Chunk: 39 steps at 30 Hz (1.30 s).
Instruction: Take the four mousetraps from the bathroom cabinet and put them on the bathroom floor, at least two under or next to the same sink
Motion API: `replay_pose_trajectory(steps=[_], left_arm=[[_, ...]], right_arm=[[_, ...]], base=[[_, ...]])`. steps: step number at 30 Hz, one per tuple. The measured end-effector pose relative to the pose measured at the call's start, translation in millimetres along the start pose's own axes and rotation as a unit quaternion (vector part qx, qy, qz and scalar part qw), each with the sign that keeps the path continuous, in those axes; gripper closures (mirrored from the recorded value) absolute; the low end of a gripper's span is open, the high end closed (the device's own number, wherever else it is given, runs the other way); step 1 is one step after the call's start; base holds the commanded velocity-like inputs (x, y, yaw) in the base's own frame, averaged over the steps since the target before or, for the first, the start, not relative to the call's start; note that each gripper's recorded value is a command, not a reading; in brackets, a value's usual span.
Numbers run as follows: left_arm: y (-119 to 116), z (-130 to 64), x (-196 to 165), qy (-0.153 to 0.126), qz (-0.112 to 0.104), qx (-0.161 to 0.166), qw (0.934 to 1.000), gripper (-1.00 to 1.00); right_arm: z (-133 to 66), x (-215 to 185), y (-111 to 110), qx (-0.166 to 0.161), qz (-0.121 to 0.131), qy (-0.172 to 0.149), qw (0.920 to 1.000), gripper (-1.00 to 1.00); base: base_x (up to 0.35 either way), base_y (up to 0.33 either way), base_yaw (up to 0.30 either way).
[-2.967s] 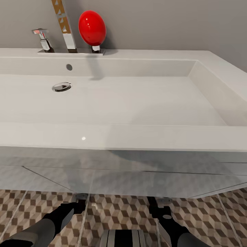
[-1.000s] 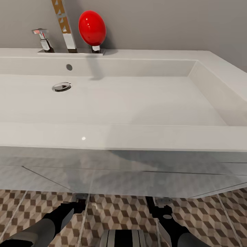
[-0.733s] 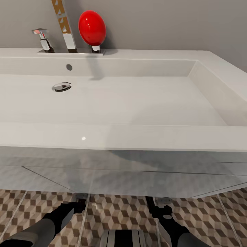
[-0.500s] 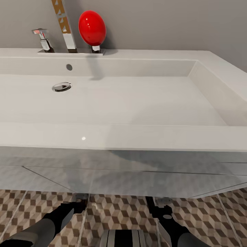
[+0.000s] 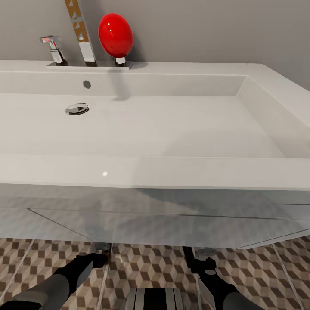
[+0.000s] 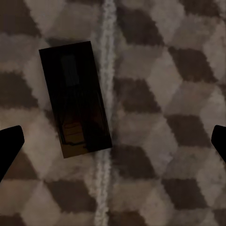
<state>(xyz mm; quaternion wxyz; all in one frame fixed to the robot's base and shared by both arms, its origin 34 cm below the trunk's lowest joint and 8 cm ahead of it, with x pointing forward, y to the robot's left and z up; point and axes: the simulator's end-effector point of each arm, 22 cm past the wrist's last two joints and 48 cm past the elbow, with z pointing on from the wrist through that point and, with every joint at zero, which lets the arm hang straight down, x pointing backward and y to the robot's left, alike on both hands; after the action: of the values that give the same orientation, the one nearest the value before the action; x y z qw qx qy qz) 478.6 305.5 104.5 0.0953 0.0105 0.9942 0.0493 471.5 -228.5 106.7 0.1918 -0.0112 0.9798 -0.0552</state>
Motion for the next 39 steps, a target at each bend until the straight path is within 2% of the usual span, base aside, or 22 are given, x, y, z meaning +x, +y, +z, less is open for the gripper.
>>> replay_pose_trajectory(steps=[21,39], left_arm=[[-2.4,-0.1,-1.0,-0.001,0.003,0.001,1.0,-1.0],[-2.1,-0.3,-9.7,-0.022,0.002,0.0,0.9998,-1.0]], right_arm=[[0.0,0.0,0.0,0.0,0.0,0.0,1.0,-1.0],[0.0,-0.1,0.0,0.0,0.0,0.0,1.0,-1.0]], base=[[0.0,0.0,0.0],[-0.001,0.0,0.0]])
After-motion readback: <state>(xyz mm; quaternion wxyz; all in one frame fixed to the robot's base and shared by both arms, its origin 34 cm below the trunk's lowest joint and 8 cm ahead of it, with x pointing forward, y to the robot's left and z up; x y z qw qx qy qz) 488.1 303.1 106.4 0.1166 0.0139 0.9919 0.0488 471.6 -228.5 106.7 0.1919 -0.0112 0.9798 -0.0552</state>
